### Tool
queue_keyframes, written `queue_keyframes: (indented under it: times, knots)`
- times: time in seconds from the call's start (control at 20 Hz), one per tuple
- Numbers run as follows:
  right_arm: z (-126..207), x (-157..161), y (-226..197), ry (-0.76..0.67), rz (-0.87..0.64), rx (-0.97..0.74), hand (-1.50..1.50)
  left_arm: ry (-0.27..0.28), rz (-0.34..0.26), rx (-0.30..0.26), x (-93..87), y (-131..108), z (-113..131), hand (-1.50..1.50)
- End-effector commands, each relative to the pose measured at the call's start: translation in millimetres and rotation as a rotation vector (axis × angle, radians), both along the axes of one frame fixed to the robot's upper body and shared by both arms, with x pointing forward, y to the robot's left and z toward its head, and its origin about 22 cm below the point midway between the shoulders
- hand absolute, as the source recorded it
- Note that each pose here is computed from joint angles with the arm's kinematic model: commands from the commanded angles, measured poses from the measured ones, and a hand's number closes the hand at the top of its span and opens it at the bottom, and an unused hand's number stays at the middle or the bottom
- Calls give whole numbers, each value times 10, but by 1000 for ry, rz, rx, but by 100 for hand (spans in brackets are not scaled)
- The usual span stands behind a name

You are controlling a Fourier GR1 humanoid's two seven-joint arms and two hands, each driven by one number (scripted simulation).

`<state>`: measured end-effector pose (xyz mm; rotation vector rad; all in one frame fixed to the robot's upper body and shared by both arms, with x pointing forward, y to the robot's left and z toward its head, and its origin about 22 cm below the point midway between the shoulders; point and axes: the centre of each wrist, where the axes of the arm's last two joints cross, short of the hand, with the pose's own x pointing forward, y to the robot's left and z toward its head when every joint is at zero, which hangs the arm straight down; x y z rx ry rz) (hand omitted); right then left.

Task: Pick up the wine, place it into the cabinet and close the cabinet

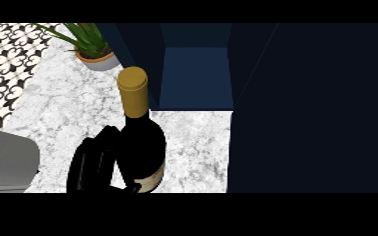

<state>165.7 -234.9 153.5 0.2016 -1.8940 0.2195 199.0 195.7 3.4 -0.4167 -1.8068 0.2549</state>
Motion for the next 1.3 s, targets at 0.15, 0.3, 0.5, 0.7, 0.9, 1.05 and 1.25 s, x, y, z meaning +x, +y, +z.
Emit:
queue_keyframes:
  times: [0.15,0.3,0.5,0.7,0.9,1.05,1.25]
  knots:
    - [97,45,43,-4,1,3,-150,-12,8,14,373,-263,224,150]
    - [101,41,-90,12,11,-12,-150,-25,32,39,629,-481,407,150]
    - [126,49,-126,-5,-7,9,-150,-36,48,86,674,-563,390,150]
    - [-18,20,-53,-4,14,6,-150,-58,42,169,752,-920,378,150]
    - [-136,61,-80,-2,4,-18,-150,-7,52,235,1146,-857,380,150]
    - [3,63,-36,-8,-7,-3,-150,-8,45,244,1079,-1086,242,150]
    - [-27,97,-67,-17,4,14,-150,13,67,243,1101,-1138,91,150]
